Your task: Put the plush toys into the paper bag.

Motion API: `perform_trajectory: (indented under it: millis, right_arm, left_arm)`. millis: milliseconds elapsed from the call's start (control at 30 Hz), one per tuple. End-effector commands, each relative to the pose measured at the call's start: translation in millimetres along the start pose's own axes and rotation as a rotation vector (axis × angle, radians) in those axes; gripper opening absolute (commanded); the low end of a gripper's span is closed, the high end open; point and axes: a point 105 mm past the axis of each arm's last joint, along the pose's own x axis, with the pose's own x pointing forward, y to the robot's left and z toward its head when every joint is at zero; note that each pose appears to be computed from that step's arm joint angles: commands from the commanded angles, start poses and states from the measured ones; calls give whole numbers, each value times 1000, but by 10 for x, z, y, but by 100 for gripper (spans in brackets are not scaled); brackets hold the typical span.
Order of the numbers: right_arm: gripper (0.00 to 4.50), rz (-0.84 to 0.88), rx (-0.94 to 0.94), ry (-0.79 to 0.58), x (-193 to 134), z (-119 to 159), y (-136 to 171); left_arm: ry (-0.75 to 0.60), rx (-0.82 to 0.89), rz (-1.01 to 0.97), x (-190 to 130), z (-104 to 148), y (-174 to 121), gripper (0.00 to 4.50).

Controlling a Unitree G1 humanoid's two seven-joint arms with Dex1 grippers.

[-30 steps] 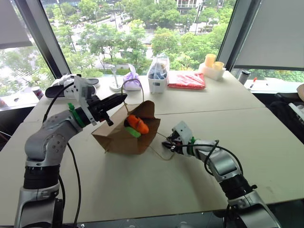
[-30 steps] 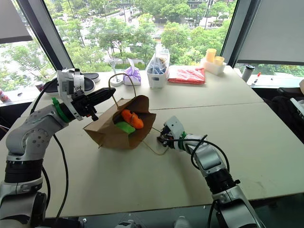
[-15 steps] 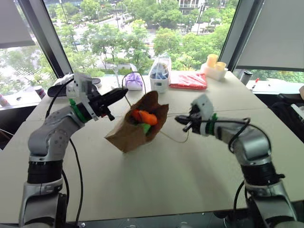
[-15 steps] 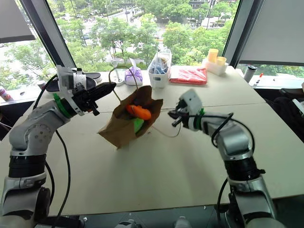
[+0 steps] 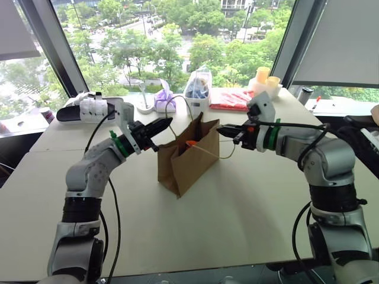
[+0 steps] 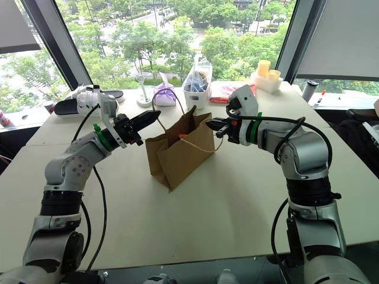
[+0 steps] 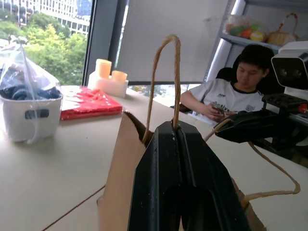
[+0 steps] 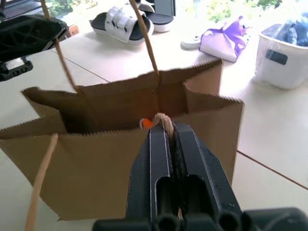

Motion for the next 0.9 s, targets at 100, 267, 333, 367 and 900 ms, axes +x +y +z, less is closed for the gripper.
perform_trajectory:
  millis: [100, 267, 333, 367, 900]
  right_arm:
    - [12, 0, -44, -70, -6, 176, 34]
    - [95, 3, -41, -119, -24, 283, 42]
    - [191, 2, -49, -129, -40, 327, 44]
    - [236, -1, -57, -136, -59, 367, 43]
    - [445, -210, 18, -215, -707, 405, -291]
  left_arm:
    - [48, 40, 2, -108, -4, 24, 0]
    - [44, 29, 45, -194, 61, 120, 85]
    - [41, 26, 42, -218, 104, 120, 179]
    - [39, 27, 39, -240, 138, 111, 225]
    - [190, -36, -23, -797, 18, -103, 442]
